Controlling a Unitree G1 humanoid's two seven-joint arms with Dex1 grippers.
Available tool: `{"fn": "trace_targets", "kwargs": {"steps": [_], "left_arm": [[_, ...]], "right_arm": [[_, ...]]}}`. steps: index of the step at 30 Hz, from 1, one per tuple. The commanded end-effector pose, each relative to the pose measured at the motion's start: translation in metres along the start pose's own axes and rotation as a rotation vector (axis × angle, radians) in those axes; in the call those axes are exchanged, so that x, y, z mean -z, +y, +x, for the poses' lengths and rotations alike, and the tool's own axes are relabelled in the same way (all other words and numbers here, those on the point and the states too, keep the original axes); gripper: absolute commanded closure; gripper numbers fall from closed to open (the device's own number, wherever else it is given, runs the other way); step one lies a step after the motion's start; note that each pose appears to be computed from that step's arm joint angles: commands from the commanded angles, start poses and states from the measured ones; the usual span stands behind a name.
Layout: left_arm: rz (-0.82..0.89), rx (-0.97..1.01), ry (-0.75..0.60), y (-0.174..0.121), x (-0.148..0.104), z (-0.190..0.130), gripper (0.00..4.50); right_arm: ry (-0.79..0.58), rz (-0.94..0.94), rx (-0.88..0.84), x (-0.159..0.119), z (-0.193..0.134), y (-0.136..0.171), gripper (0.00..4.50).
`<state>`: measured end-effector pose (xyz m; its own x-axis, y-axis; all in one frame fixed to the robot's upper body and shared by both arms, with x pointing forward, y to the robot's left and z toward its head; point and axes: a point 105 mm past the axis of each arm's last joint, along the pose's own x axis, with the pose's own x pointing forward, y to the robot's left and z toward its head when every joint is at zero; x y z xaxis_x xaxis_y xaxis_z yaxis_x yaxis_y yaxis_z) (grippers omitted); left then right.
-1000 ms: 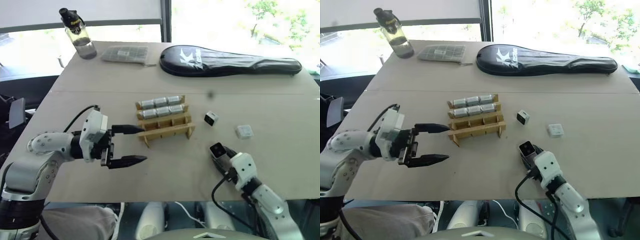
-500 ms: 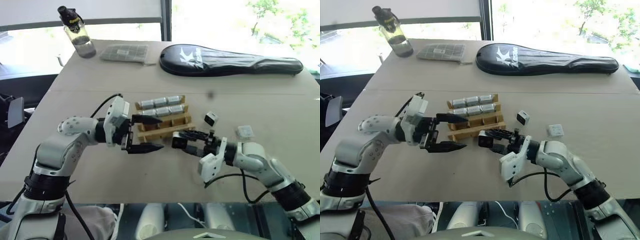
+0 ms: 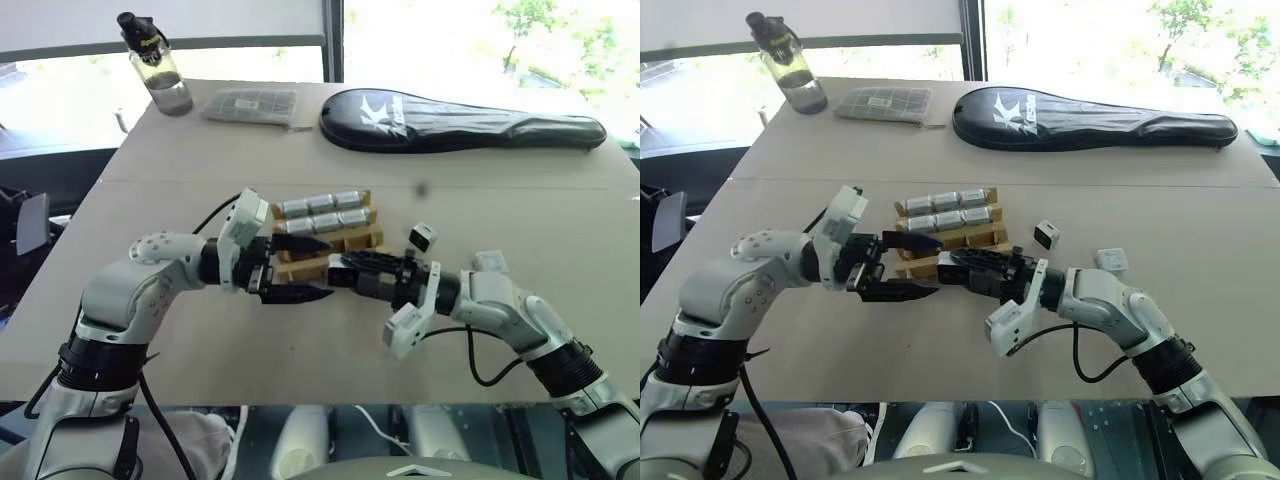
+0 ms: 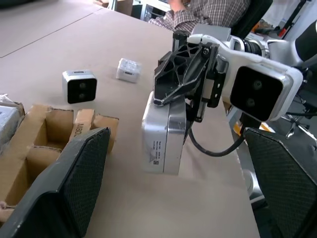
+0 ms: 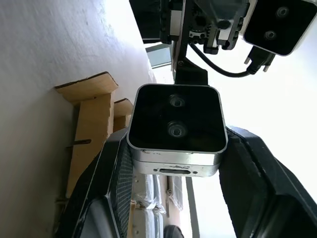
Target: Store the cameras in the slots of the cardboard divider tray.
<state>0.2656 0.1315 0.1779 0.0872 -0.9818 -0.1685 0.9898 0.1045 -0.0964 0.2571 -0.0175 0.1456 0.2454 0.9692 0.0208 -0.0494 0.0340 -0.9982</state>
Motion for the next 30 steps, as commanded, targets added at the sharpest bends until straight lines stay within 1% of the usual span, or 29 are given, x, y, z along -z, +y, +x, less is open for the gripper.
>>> {"fn": "trace_targets", "kwargs": {"steps": [1,2,3,12,18,21,24,25,27,29,30], "left_arm": [[0.03,0.006,-0.023,0.001,-0.0119,-0.0025,0.54],[0.027,0.01,-0.02,0.0012,-0.0117,-0.002,0.78],[0.027,0.015,-0.015,0.001,-0.0112,-0.0011,1.21],[0.032,0.028,0.011,0.0013,-0.0087,0.0034,1.21],[0.04,0.031,-0.002,0.0022,-0.0142,0.0035,1.21],[0.039,0.032,-0.012,0.0033,-0.0164,0.0034,2.03],[0.038,0.039,-0.013,0.0031,-0.0169,0.0042,3.42],[0.037,0.041,-0.014,0.003,-0.017,0.0045,3.74],[0.038,0.046,-0.006,0.002,-0.0153,0.0047,3.75],[0.038,0.048,0.002,0.0015,-0.0134,0.0048,3.75],[0.038,0.047,0.003,0.0016,-0.0131,0.0048,3.75]], "right_arm": [[-0.037,-0.062,0.069,-0.0079,0.0036,-0.0197,2.62],[-0.04,-0.065,0.073,-0.0086,0.0049,-0.0207,2.62],[-0.043,-0.065,0.077,-0.0097,0.0063,-0.0215,2.62],[-0.044,-0.074,0.101,-0.0106,0.0123,-0.0278,2.62],[-0.043,-0.07,0.099,-0.0108,0.0129,-0.0268,2.62],[-0.042,-0.069,0.094,-0.0102,0.0129,-0.0256,2.62],[-0.043,-0.061,0.087,-0.0107,0.0131,-0.0239,2.62],[-0.043,-0.058,0.084,-0.0106,0.0131,-0.0235,2.62],[-0.032,-0.053,0.082,-0.0094,0.0128,-0.024,2.62],[-0.017,-0.041,0.085,-0.008,0.0117,-0.0255,1.6],[-0.011,-0.031,0.086,-0.0074,0.011,-0.0255,1.26]]}}
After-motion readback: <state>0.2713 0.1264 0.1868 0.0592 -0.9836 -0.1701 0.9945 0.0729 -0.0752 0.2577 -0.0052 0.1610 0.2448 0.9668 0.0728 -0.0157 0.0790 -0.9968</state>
